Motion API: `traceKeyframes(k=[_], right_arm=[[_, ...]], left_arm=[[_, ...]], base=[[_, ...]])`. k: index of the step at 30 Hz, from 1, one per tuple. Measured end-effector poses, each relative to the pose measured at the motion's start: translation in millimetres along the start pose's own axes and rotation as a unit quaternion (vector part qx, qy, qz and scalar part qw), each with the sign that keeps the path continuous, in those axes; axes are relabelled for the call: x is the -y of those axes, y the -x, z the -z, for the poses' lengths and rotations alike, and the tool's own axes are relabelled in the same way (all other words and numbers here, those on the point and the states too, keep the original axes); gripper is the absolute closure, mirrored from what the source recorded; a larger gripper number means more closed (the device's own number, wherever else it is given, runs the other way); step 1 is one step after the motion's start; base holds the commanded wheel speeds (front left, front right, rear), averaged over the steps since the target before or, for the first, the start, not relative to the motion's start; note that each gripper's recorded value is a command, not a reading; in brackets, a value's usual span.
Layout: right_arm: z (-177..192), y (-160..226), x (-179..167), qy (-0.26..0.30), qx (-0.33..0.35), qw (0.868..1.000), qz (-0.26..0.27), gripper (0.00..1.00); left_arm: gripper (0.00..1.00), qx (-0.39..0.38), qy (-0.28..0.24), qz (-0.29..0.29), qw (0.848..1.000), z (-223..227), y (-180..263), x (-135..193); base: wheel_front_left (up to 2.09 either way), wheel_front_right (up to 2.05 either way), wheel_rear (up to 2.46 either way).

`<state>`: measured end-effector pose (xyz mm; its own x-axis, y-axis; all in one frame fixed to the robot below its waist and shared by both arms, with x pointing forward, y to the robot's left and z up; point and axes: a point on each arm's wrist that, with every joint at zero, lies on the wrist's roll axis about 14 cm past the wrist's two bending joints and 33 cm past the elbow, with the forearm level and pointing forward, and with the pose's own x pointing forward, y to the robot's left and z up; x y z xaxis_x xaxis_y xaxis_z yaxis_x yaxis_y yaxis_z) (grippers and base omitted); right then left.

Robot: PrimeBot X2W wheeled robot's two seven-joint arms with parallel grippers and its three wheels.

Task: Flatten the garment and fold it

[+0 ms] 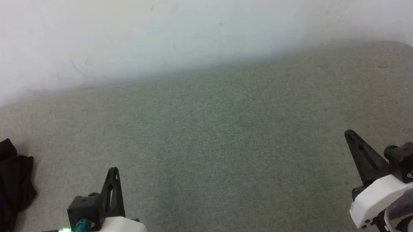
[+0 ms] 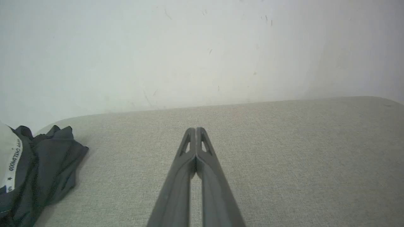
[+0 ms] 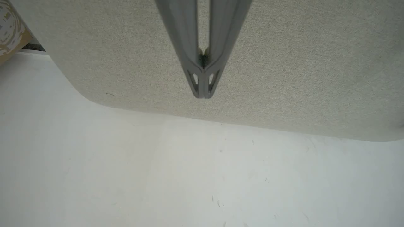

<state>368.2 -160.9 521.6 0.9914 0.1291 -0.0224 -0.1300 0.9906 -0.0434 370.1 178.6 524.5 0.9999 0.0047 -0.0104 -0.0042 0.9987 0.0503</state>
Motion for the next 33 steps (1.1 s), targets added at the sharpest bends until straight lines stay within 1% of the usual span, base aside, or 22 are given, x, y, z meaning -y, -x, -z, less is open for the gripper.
traceKeyframes(k=[33], right_arm=[[0.0, 0.0, 0.0, 0.0, 0.0, 1.0, 0.0, 1.0]], left_arm=[[1.0, 0.0, 0.0, 0.0, 1.0, 0.0, 0.0, 0.0]], base=[[0.0, 0.0, 0.0]])
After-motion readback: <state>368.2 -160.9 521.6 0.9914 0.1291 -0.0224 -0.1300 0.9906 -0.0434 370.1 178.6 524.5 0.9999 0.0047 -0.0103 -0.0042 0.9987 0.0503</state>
